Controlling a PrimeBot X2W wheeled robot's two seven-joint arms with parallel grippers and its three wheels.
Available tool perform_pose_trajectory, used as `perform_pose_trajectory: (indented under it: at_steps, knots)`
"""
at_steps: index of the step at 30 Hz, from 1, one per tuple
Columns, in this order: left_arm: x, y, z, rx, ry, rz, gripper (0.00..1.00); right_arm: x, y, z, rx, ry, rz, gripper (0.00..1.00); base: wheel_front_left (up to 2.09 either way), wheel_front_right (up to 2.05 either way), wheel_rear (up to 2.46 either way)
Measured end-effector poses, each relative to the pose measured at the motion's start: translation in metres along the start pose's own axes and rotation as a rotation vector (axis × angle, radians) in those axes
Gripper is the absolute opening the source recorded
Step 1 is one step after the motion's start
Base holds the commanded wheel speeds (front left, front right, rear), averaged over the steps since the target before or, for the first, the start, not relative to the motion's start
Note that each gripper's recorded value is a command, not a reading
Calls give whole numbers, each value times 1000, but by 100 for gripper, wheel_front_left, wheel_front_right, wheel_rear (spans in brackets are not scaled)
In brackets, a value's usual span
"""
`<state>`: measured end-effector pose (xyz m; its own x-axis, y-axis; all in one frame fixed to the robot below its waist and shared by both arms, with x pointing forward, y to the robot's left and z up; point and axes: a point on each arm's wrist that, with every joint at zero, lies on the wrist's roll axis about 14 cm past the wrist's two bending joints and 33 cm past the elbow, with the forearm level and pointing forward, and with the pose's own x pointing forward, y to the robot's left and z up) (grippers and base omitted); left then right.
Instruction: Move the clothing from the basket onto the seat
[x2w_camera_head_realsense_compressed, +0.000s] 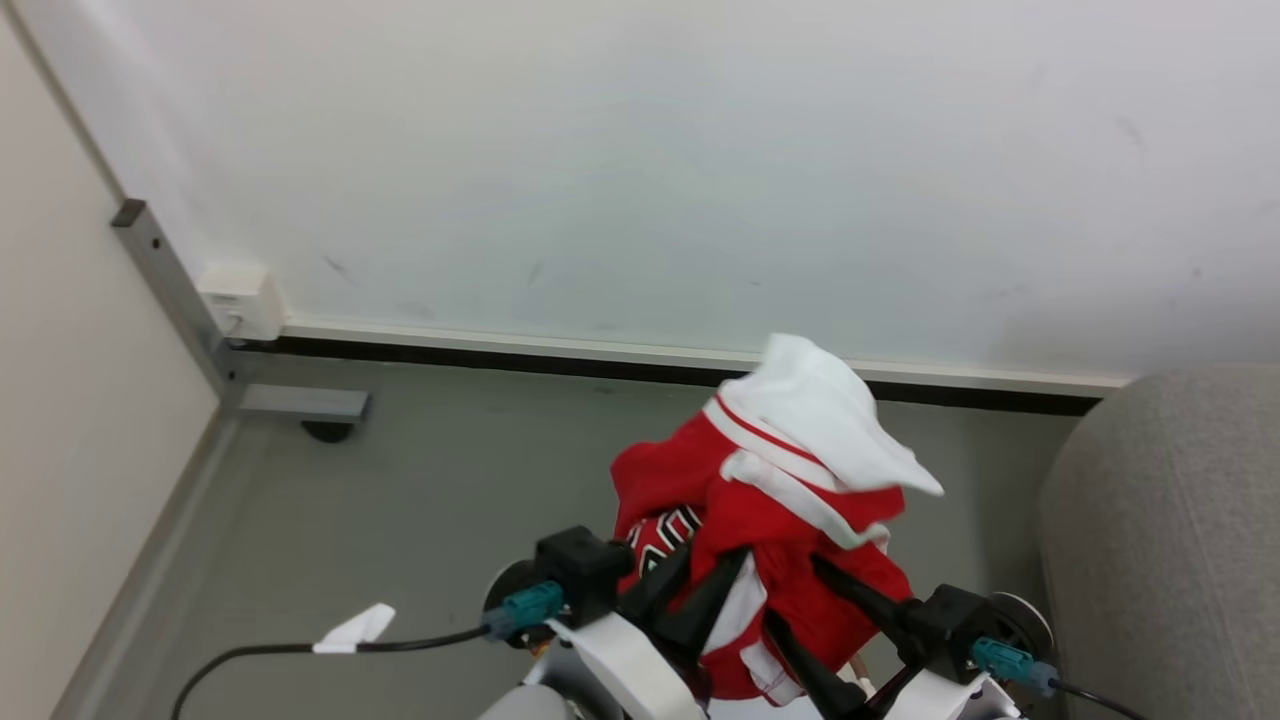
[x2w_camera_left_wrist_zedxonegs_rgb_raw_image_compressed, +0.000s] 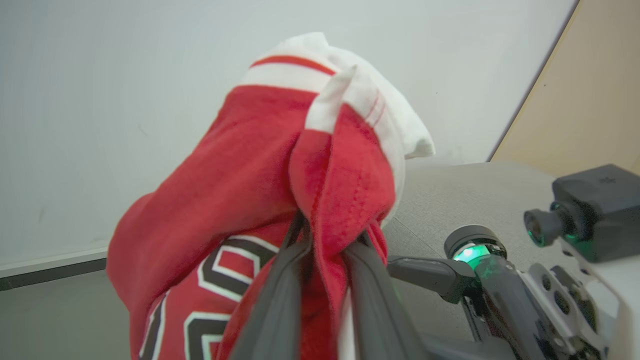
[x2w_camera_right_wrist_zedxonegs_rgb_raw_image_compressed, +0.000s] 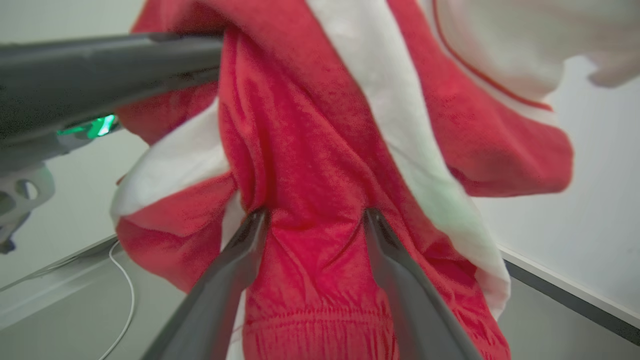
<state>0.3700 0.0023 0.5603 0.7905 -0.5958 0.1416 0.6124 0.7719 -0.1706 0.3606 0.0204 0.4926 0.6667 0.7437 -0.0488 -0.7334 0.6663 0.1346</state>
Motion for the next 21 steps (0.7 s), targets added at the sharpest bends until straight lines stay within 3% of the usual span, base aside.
perform_pose_trajectory:
  at_steps: [8, 9, 10, 15, 21]
  knots:
    - [-15, -7, -6, 11, 32, -1, 0, 24, 19, 0, -34, 27, 70, 100, 0, 0, 0]
    - [-17, -7, -6, 12, 35, 3, 0, 25, 19, 3, -32, 18, 69, 44, 0, 0, 0]
    - [-18, -6, -6, 11, 35, 7, 0, 27, 19, 8, -31, 3, 67, 0, 0, 0, 0]
    - [-19, -1, -7, 4, 37, 19, 0, 32, 21, 26, -32, -62, 68, 0, 0, 0, 0]
    - [-20, 11, -6, -1, 33, 57, 0, 25, 22, 21, -11, -63, 59, 0, 0, 0, 0]
